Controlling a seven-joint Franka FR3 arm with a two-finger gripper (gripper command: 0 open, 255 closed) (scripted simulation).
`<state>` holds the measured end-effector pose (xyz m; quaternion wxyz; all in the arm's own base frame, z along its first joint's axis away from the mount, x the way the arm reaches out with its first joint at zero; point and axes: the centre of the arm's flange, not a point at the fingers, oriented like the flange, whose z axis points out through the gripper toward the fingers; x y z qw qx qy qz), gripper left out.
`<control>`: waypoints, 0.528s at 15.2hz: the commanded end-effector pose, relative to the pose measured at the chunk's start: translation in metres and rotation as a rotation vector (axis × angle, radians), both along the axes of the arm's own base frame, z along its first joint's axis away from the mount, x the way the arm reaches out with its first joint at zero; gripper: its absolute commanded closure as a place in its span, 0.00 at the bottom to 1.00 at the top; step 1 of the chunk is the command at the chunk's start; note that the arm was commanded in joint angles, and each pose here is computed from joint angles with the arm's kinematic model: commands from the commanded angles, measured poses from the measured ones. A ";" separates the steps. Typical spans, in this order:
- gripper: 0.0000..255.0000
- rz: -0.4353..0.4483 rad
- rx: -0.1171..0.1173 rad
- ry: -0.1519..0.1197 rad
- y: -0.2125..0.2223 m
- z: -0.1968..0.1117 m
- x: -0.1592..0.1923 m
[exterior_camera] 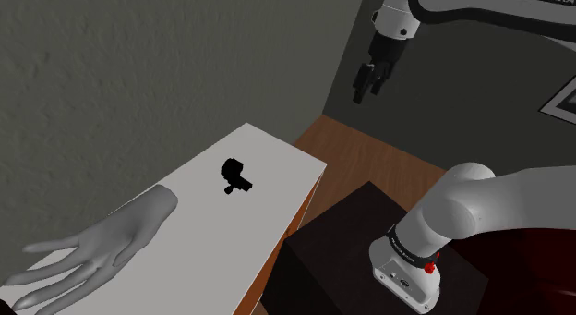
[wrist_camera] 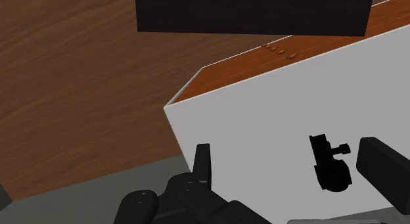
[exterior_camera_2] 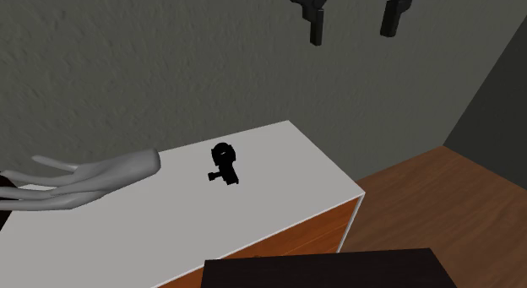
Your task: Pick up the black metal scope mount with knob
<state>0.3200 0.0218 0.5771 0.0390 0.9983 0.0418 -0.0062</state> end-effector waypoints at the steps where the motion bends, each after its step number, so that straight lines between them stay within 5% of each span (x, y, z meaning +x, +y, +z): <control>1: 0.00 0.000 0.000 0.000 0.000 0.000 0.000; 8: 0.00 0.065 0.023 -0.008 0.026 -0.076 0.041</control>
